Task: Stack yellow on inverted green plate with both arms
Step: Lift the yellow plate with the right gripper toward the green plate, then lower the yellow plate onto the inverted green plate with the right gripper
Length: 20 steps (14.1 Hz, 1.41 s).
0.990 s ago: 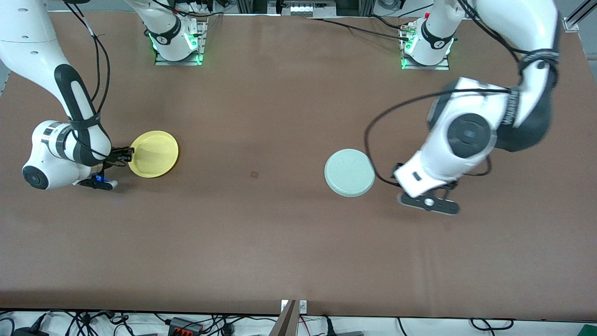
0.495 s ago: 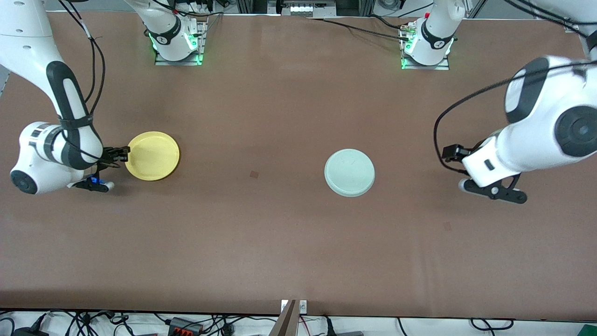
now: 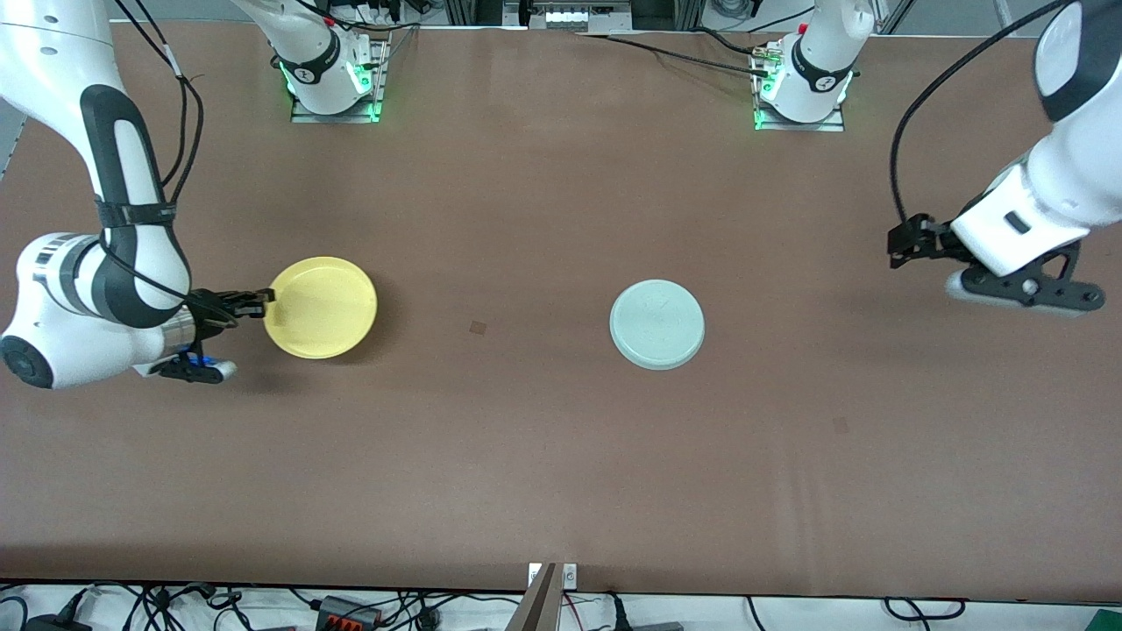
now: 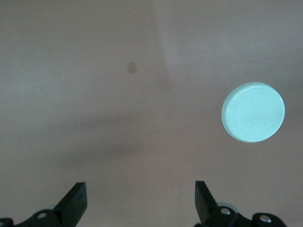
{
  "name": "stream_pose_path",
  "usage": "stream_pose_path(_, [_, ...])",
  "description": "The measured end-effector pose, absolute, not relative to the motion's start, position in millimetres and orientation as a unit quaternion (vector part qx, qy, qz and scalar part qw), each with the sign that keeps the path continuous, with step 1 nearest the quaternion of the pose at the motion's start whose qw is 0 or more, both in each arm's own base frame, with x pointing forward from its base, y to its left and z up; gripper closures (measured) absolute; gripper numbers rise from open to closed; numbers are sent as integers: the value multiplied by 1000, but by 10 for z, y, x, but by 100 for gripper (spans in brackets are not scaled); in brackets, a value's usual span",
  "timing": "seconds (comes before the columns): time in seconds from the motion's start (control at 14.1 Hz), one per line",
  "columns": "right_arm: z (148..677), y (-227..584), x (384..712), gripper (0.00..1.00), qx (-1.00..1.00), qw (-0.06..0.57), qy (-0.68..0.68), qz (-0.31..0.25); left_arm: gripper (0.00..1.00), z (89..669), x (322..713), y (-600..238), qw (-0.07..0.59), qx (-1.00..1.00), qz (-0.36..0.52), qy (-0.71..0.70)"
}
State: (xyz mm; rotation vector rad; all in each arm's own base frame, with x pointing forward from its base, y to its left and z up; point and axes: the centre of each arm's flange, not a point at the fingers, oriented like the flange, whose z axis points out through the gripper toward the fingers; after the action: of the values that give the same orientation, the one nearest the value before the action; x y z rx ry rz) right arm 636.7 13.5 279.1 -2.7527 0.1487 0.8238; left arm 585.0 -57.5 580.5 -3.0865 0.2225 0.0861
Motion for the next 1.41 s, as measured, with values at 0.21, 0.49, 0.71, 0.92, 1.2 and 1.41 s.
stream_pose_path(0.21, [2779,1039,6322,97,-942,140,63,298,0,5906,5540,-461,-1,-998,-5,56])
stream_pose_path(0.49, [2856,2226,6136,97,-936,173,54,303,0,5992,5418,-227,-15,-999,-28,33])
stream_pose_path(0.71, [2865,2904,6011,97,-947,179,25,265,0,6107,5387,-253,-13,-998,-48,36])
stream_pose_path(0.92, [2739,3623,5817,97,-960,170,23,219,0,6124,5384,-274,-12,-998,-51,38])
stream_pose_path(1.2, [2391,4312,5508,97,-967,159,53,192,0,6117,5394,-235,-12,-998,-52,35])
stream_pose_path(1.41, [2313,4868,5347,97,-957,189,98,194,0,6113,5399,-188,-11,-998,-52,30])
